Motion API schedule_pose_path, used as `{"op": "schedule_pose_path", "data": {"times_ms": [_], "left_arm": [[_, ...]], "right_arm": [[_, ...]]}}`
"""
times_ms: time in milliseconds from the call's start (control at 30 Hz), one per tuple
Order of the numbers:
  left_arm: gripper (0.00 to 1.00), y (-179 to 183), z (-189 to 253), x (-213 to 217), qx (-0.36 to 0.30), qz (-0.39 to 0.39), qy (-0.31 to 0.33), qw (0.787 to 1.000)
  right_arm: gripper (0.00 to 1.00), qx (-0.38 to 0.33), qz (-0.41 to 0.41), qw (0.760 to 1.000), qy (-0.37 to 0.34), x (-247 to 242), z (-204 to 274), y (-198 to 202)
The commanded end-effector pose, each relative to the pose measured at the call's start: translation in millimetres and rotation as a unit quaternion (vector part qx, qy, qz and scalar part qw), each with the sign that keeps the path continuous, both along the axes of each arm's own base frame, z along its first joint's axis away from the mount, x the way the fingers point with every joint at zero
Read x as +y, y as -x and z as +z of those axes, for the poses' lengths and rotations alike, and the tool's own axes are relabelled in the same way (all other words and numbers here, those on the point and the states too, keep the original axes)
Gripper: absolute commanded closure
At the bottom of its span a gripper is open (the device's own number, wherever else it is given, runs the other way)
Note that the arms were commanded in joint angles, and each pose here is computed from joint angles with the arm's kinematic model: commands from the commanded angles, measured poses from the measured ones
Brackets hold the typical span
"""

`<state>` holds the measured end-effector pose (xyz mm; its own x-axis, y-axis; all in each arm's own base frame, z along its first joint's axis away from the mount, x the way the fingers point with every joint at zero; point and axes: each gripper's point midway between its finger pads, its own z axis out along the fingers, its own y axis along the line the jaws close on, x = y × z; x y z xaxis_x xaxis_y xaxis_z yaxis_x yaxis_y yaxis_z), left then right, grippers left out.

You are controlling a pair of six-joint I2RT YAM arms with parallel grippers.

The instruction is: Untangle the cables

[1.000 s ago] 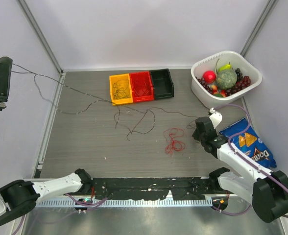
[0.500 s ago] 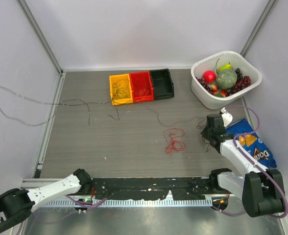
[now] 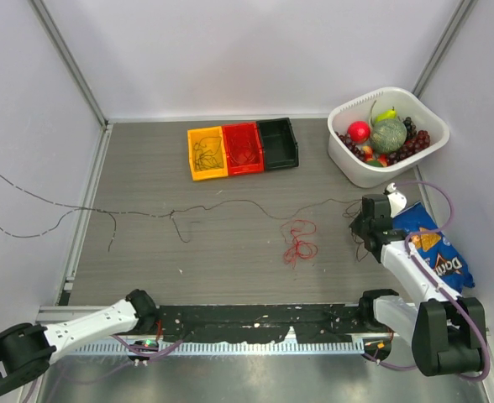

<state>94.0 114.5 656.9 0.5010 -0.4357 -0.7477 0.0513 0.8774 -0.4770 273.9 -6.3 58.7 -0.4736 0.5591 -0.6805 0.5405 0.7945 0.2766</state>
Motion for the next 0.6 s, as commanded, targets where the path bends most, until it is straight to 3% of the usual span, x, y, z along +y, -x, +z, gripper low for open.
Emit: {"op": "schedule_pose_path", "data": {"times_ms": [0, 100, 167, 233, 267, 300, 367, 567], "left_arm": [[1.0, -11, -12, -6, 0.015, -0.006, 0.003, 1.0], [1.0, -30, -24, -32, 0.043, -0.021, -0.02, 0.999], [1.0, -40, -31, -46, 0.06, -0.022, -0.031, 0.997], [1.0, -47, -36, -64, 0.064, -0.043, -0.037, 0.996], [1.0, -50, -38, -74, 0.065, -0.058, -0.039, 0.995], [1.0, -55, -41, -83, 0.069, -0.066, -0.05, 0.994], [1.0, -60, -42, -101, 0.068, -0.093, -0.041, 0.992], [1.0, -66, -36, -132, 0.059, -0.144, -0.04, 0.987]], "right_arm": [[0.99, -0.024, 0.022, 0.999, 0.014, 1, 20, -16], [0.99, -0.02, 0.053, 0.998, -0.002, 13, 20, -17], [0.93, -0.027, 0.071, 0.997, -0.006, 18, 23, -17], [0.79, -0.03, 0.132, 0.991, -0.023, 41, 29, -16], [0.63, -0.023, 0.149, 0.988, -0.025, 51, 30, -14], [0.57, -0.014, 0.18, 0.983, -0.028, 70, 34, -10], [0.32, -0.007, 0.234, 0.971, -0.036, 106, 39, -1], [0.29, 0.059, 0.354, 0.932, -0.056, 182, 41, 48]]}}
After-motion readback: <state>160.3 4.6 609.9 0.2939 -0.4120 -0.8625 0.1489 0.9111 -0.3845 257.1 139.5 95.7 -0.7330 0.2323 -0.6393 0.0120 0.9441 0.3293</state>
